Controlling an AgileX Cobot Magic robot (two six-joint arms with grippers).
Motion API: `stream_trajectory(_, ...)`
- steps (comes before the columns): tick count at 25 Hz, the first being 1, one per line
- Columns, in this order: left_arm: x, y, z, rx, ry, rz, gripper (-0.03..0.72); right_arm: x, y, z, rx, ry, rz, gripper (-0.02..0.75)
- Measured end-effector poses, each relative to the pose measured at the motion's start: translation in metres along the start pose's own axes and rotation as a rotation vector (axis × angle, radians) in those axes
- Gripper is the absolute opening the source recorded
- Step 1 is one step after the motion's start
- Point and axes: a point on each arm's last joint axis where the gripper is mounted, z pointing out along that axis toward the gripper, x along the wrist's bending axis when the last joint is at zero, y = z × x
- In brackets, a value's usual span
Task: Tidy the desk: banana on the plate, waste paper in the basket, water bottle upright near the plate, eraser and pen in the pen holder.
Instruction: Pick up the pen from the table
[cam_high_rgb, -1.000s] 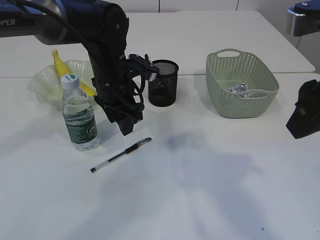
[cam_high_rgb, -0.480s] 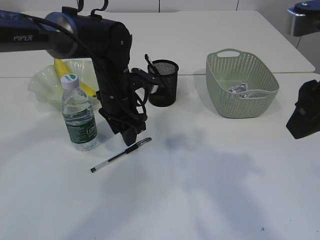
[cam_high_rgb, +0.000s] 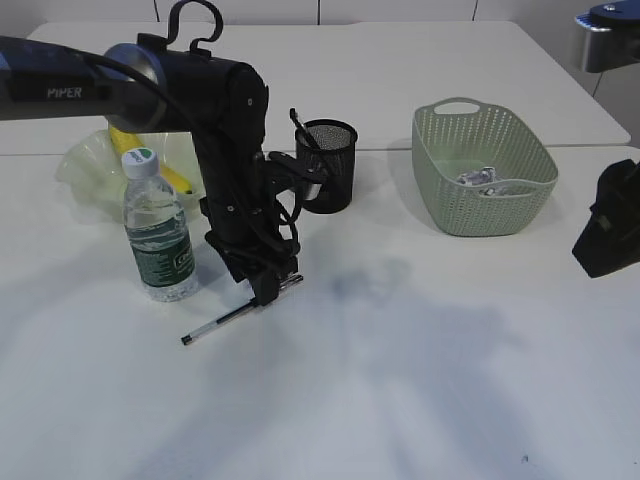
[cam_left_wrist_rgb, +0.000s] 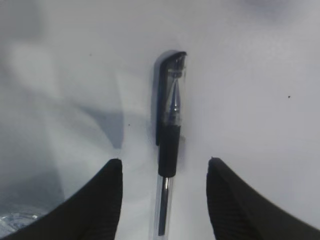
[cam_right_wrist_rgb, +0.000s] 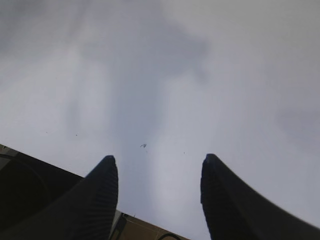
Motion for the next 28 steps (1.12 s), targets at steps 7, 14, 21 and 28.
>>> stream_trajectory(7, 0.000, 0.000, 0.013, 0.023, -0.012, 0.005, 0.380, 0.000, 0.000, 0.000, 0.000, 0.000, 0.000, 0.401)
stream_trajectory(14, 0.000, 0.001, 0.014, 0.009, -0.012, 0.005, 0.380, 0.000, 0.000, 0.000, 0.000, 0.000, 0.002, 0.401)
stream_trajectory(21, -0.001, 0.002, 0.021, 0.008, -0.036, -0.009, 0.380, 0.000, 0.000, 0.000, 0.000, 0.000, 0.002, 0.401)
stream_trajectory(28, -0.001, 0.002, 0.021, 0.008, -0.038, -0.010, 0.371, 0.000, 0.000, 0.000, 0.000, 0.000, 0.002, 0.401)
